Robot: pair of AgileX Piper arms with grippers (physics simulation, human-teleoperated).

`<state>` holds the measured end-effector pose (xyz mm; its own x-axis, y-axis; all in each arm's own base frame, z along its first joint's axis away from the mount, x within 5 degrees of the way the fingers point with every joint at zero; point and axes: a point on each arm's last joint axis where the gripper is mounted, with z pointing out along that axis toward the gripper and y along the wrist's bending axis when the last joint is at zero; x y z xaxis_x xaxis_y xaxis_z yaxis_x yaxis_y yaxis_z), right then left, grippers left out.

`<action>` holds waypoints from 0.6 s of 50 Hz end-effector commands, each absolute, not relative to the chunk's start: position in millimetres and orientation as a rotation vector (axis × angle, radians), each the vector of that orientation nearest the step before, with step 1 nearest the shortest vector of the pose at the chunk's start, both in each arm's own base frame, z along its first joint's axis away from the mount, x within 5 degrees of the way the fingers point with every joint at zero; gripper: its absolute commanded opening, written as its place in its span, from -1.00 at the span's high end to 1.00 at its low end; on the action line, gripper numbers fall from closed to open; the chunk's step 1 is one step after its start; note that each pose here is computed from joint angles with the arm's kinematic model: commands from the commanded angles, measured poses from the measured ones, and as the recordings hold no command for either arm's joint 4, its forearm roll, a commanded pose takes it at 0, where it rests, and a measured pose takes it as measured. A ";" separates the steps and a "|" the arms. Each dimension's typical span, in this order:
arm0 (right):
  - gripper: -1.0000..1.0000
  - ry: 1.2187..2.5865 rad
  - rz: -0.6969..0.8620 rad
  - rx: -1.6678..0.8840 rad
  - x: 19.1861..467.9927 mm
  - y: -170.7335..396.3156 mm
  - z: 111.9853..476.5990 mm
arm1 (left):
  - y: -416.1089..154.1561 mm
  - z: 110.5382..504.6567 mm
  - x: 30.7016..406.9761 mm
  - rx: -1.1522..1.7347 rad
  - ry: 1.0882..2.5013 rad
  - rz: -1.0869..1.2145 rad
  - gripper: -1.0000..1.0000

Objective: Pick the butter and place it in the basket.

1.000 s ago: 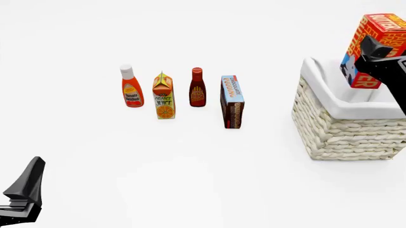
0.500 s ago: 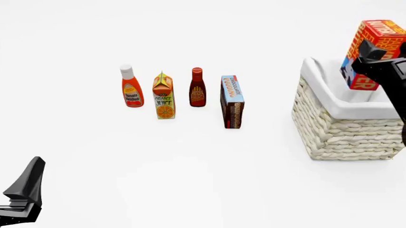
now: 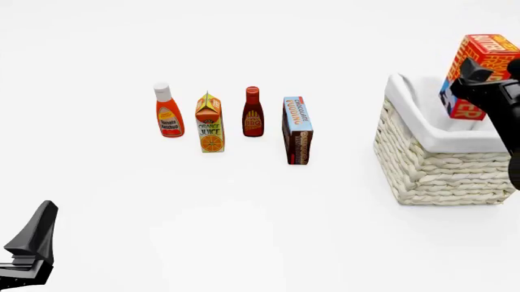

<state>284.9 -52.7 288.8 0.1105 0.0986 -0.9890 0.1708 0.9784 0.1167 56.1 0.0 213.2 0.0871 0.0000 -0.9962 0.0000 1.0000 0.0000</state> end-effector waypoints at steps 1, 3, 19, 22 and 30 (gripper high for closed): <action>1.00 1.442 -0.048 0.241 292.0 -57.8 288.8 | 0.0 213.2 56.1 0.000 1.484 0.000 -1.00; 1.00 1.445 -0.049 0.243 293.7 -58.6 286.8 | 0.0 213.2 56.1 0.000 1.484 0.000 -1.00; 1.00 1.444 -0.058 0.254 300.2 -64.0 285.0 | 0.0 213.2 56.1 0.000 1.484 0.000 -1.00; 1.00 1.444 -0.060 0.254 301.4 -64.6 284.6 | 0.0 213.2 56.1 0.000 1.484 0.000 -1.00; 1.00 1.446 -0.063 0.255 304.5 -65.8 283.2 | 0.0 213.2 56.1 0.000 1.484 0.000 -1.00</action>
<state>300.7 -63.8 276.7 0.0962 0.1002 -0.9903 0.1985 0.9730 0.1177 56.1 0.0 213.2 0.0871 0.0000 -0.9962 0.0000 1.0000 0.0000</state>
